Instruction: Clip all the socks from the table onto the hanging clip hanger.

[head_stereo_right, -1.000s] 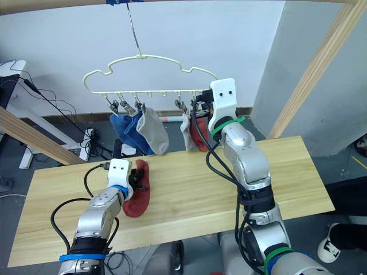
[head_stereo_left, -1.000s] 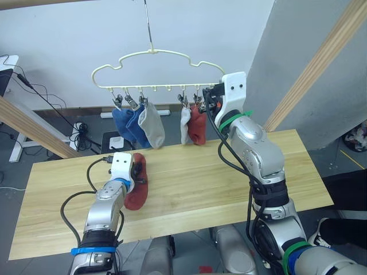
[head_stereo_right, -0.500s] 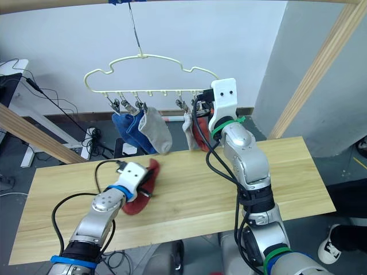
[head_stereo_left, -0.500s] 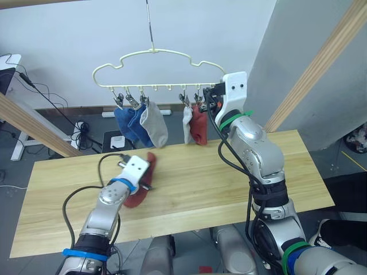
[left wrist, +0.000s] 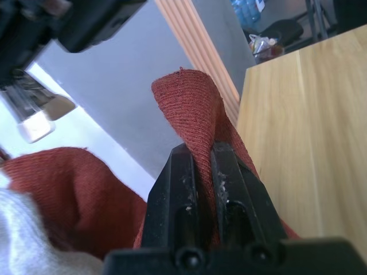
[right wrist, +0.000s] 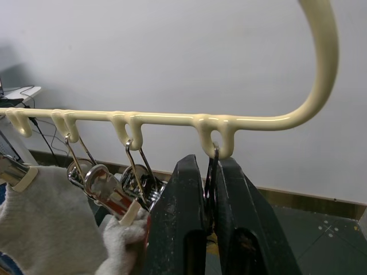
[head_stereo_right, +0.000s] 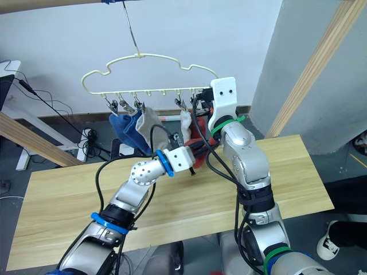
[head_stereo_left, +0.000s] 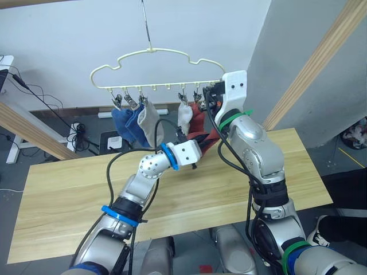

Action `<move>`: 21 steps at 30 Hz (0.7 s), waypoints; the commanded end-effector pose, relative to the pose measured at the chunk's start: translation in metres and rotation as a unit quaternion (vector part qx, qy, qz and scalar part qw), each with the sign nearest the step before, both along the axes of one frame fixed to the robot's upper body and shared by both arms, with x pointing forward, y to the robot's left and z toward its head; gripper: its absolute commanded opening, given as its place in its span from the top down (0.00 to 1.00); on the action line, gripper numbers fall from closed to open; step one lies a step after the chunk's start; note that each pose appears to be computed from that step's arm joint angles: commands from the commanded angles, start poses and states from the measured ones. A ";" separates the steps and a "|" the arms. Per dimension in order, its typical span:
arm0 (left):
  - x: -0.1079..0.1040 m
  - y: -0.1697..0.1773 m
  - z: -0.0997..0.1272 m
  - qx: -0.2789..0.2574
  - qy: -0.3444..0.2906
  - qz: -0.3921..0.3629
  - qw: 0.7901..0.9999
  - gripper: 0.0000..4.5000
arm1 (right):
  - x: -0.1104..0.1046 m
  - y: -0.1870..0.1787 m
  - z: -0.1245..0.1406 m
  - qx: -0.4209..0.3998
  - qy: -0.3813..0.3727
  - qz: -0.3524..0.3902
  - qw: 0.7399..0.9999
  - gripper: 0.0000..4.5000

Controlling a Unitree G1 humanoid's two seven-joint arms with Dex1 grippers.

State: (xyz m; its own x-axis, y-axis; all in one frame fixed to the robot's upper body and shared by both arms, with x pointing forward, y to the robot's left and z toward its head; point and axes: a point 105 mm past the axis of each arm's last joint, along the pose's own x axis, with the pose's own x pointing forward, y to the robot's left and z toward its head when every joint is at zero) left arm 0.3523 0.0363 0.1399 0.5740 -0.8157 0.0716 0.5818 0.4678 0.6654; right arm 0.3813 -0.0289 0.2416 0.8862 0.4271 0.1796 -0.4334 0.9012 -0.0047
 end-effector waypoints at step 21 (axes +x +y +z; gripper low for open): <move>0.027 0.015 0.026 -0.076 -0.032 0.100 0.992 1.00 | -0.008 -0.002 0.020 0.002 -0.036 0.002 0.999 1.00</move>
State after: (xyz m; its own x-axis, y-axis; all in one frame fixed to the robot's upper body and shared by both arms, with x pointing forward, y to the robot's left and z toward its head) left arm 0.3797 0.0485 0.1535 0.7131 -0.6794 0.1731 0.4521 0.6342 0.6272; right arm 0.3823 -0.0330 0.2413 0.8923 0.4169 0.1732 -0.4205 0.9071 -0.0171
